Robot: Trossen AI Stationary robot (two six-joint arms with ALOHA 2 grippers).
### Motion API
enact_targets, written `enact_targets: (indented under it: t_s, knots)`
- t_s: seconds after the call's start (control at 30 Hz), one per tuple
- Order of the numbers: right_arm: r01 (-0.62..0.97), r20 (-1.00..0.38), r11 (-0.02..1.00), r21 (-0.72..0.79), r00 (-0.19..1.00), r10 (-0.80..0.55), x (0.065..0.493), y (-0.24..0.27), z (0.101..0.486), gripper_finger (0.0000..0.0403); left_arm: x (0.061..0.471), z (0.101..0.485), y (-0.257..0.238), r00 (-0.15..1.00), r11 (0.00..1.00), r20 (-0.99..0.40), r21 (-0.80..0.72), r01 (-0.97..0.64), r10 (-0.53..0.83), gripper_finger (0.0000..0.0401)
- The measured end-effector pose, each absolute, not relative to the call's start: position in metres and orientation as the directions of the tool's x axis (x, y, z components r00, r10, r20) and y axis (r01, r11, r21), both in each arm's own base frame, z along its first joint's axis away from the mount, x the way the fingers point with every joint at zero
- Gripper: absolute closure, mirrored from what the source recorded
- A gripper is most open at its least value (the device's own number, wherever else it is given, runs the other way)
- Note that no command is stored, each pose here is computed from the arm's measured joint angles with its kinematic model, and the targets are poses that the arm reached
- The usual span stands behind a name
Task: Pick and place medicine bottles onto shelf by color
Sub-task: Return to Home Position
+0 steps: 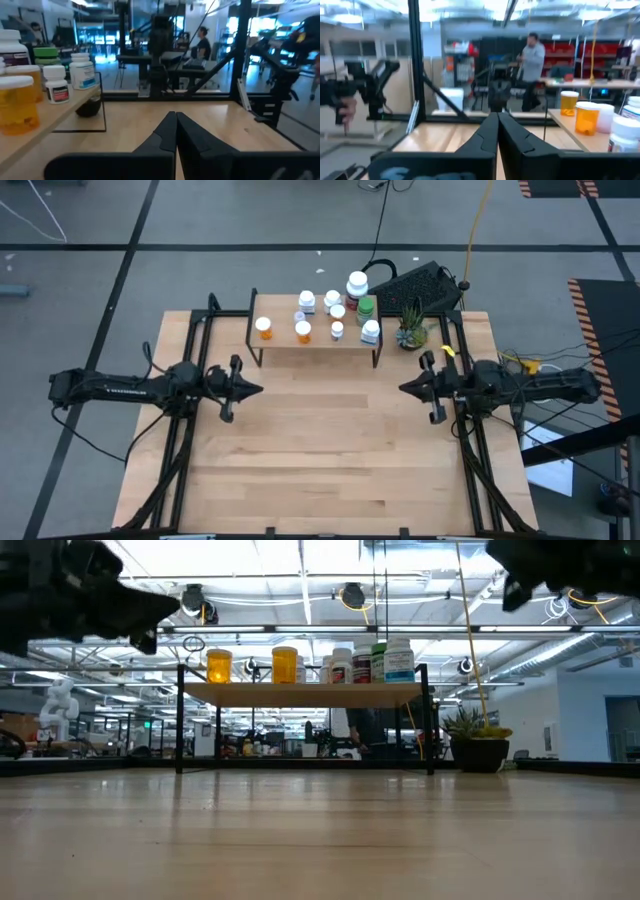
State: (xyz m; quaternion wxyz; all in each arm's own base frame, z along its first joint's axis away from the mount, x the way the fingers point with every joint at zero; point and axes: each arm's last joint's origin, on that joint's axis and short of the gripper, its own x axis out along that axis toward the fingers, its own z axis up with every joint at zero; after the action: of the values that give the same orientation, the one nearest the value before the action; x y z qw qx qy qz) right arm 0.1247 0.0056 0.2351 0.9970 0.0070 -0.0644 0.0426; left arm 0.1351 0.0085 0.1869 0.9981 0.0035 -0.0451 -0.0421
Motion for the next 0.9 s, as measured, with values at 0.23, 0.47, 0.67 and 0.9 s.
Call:
enact_targets:
  t_s: [0.23,0.47,0.67,0.9]
  knots:
    - [-0.106,0.269,0.992,0.074,0.96,0.083,0.107,0.005,0.197,0.0403,0.127,0.176,0.006,0.986,0.99,0.087,0.023,0.14,-0.141,0.0384]
    - [-0.077,0.299,0.995,0.057,0.953,0.056,0.103,0.004,0.199,0.0403,0.125,0.175,0.006,0.987,0.988,0.067,0.055,0.142,-0.146,0.0397]
    - [-0.065,0.207,0.998,0.027,0.977,0.058,0.105,0.004,0.19,0.0403,0.124,0.164,0.005,0.982,0.982,-0.043,0.036,0.187,-0.185,0.038]
    - [-0.062,0.051,0.995,0.08,0.997,0.058,0.107,0.004,0.175,0.0403,0.123,0.153,0.0,0.95,0.962,-0.155,-0.013,0.271,-0.27,0.0397]
